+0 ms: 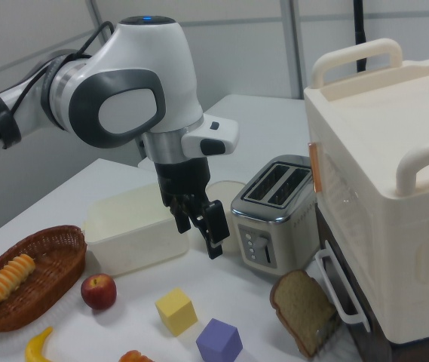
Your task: Put the purple cube on a plate
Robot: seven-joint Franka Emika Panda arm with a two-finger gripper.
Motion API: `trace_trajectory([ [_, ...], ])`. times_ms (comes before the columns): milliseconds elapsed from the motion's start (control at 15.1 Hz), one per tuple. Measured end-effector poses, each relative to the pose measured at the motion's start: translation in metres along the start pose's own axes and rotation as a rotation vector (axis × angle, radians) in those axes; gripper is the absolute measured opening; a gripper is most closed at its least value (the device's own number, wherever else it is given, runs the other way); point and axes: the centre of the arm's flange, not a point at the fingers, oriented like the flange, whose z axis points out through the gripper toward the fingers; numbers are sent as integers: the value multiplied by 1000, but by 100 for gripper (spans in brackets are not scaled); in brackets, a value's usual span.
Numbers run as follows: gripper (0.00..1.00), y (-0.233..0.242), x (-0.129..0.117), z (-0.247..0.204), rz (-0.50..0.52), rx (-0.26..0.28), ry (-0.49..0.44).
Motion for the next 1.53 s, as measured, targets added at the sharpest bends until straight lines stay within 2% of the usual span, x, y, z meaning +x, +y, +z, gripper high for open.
trace_trajectory([
  [1527,100,-6,3,7,-9,-2,-12],
])
